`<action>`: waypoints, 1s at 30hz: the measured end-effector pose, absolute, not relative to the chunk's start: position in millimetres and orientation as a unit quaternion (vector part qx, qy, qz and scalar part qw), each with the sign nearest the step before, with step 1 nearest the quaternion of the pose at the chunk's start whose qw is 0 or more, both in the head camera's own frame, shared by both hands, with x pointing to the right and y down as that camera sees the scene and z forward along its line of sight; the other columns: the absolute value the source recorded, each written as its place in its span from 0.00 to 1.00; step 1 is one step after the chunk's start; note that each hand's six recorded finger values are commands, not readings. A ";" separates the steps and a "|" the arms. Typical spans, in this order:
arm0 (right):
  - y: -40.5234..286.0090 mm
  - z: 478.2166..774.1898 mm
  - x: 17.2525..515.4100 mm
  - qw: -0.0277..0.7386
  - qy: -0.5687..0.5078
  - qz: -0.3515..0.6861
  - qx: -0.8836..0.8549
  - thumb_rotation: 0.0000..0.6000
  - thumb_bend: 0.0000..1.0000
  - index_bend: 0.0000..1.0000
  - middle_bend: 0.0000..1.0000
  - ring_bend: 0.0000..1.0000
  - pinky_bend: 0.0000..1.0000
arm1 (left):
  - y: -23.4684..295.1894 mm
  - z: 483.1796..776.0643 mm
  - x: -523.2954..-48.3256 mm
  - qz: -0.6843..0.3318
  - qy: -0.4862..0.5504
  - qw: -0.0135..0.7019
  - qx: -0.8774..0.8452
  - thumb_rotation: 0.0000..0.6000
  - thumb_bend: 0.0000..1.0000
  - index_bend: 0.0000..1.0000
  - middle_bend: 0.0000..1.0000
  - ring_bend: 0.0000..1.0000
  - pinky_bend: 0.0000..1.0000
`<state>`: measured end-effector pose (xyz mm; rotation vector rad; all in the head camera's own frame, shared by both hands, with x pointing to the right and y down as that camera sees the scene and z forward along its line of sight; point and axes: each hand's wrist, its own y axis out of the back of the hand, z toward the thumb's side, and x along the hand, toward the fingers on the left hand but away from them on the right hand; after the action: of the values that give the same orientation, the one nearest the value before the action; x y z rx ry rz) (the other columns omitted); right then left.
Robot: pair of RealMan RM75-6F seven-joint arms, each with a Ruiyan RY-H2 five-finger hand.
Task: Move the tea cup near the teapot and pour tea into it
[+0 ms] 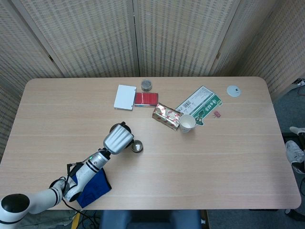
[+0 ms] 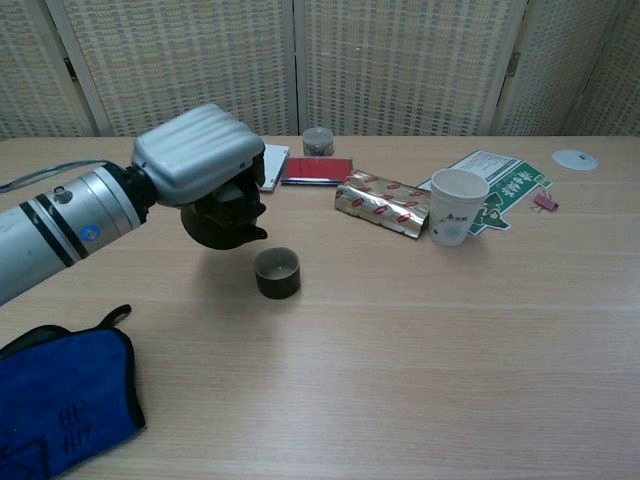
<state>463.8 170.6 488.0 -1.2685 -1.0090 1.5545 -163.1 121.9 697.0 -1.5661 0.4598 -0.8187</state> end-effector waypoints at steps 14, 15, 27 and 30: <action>172.0 485.6 466.4 0.433 -0.408 0.625 -0.506 1.00 0.23 0.29 0.30 0.20 0.27 | 127.6 696.4 -156.6 -0.348 0.191 0.619 -0.677 0.95 0.39 1.00 1.00 0.96 0.56; 172.0 485.7 466.6 0.433 -0.408 0.625 -0.506 1.00 0.23 0.29 0.30 0.20 0.27 | 127.7 696.5 -156.4 -0.348 0.191 0.619 -0.678 0.96 0.39 1.00 1.00 0.96 0.56; 173.1 484.9 467.7 0.432 -0.409 0.626 -0.504 1.00 0.23 0.29 0.30 0.20 0.27 | 130.6 698.5 -155.4 -0.347 0.186 0.620 -0.679 0.99 0.39 1.00 1.00 0.96 0.56; 173.1 484.8 467.6 0.432 -0.409 0.626 -0.504 1.00 0.23 0.29 0.30 0.20 0.27 | 130.8 698.8 -155.2 -0.347 0.186 0.620 -0.679 1.00 0.39 1.00 1.00 0.96 0.56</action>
<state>467.6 173.1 484.8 -1.2564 -1.0199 1.5597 -155.2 130.8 698.8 -1.5617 0.4267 -0.7983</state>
